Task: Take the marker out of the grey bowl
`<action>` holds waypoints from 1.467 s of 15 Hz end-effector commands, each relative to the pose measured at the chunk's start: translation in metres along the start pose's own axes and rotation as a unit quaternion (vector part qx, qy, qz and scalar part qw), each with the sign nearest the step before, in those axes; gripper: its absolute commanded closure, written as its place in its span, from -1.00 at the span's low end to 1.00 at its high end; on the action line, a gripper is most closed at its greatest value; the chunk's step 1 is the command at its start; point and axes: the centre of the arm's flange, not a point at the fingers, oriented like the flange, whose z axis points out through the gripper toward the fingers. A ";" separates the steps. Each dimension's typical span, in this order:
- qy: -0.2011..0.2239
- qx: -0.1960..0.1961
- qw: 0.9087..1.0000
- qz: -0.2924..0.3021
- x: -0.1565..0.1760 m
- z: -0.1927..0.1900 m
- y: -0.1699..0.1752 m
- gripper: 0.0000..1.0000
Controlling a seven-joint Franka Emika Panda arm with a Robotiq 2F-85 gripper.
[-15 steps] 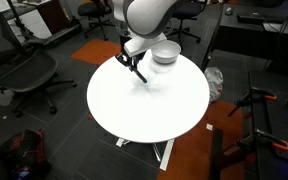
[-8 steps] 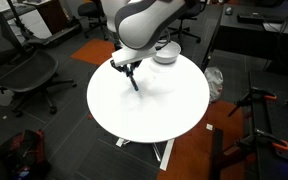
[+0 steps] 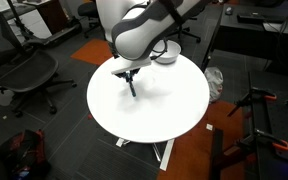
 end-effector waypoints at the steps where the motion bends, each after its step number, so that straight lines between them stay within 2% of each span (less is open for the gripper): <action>1: -0.009 0.002 1.000 0.011 0.009 0.010 -0.010 0.90; 4: -0.014 0.008 1.000 0.013 0.013 0.019 -0.009 0.90; 5: -0.016 0.011 1.000 0.012 0.015 0.019 -0.008 0.11; 7: -0.016 0.013 1.000 0.010 0.018 0.017 -0.006 -0.05; 13: -0.001 0.021 1.000 0.007 0.013 -0.007 0.002 -0.95; 14: 0.001 0.023 1.000 0.005 0.011 -0.013 0.003 -1.00; 22: 0.012 0.052 0.998 -0.027 -0.008 -0.079 0.023 -1.00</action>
